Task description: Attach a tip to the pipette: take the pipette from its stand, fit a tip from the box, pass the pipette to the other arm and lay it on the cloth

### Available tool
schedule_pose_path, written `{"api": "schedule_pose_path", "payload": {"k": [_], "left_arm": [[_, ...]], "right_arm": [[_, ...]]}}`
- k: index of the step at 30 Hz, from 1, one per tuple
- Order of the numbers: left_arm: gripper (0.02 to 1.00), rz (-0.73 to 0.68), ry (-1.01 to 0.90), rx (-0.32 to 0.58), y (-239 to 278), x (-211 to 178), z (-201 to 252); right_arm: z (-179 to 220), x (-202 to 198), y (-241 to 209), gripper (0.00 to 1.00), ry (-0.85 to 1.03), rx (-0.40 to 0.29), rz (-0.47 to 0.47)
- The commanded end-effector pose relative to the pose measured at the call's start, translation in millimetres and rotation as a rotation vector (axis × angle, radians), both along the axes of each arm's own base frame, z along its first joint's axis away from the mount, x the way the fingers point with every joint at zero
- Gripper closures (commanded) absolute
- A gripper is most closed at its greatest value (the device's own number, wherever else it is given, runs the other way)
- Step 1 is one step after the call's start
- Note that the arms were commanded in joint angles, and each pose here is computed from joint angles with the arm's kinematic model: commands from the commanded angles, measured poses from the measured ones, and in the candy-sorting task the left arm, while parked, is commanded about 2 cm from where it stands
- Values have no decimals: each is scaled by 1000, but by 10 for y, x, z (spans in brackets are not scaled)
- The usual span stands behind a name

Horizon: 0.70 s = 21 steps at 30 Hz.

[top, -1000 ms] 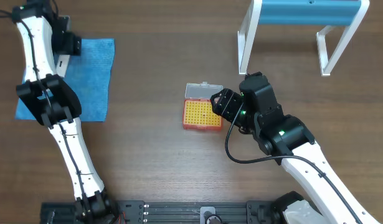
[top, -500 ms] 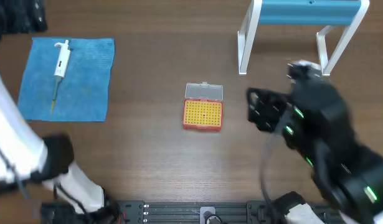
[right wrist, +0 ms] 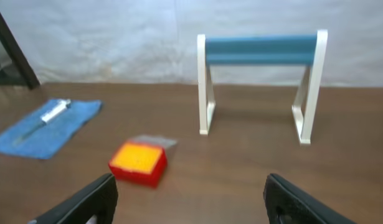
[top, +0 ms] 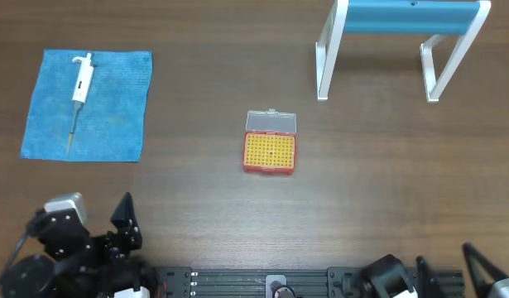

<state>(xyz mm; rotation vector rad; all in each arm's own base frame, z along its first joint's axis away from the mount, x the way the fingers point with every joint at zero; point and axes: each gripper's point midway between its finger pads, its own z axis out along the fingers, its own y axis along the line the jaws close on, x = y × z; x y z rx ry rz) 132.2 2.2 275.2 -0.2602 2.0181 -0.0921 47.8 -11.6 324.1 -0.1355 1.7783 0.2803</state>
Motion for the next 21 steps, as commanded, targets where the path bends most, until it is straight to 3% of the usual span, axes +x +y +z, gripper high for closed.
{"api": "schedule_pose_path", "payload": {"k": [1, 4, 8, 16, 21], "left_arm": [[132, 70, 42, -199, 17, 204, -421], [132, 126, 9, -331, 47, 371, -503], [134, 140, 91, -349, 39, 340, -765], [134, 144, 118, -355, 29, 307, -823], [132, -12, 176, -348, -235, 296, -953]], "right_arm": [[-260, 131, 25, 240, 84, -27, -24], [-255, 158, -68, 235, 80, -44, -79], [-253, 166, -108, 231, 77, -50, -101], [-253, 166, -109, 229, 77, -50, -102], [-253, 166, -108, 229, 77, -50, -101]]}}
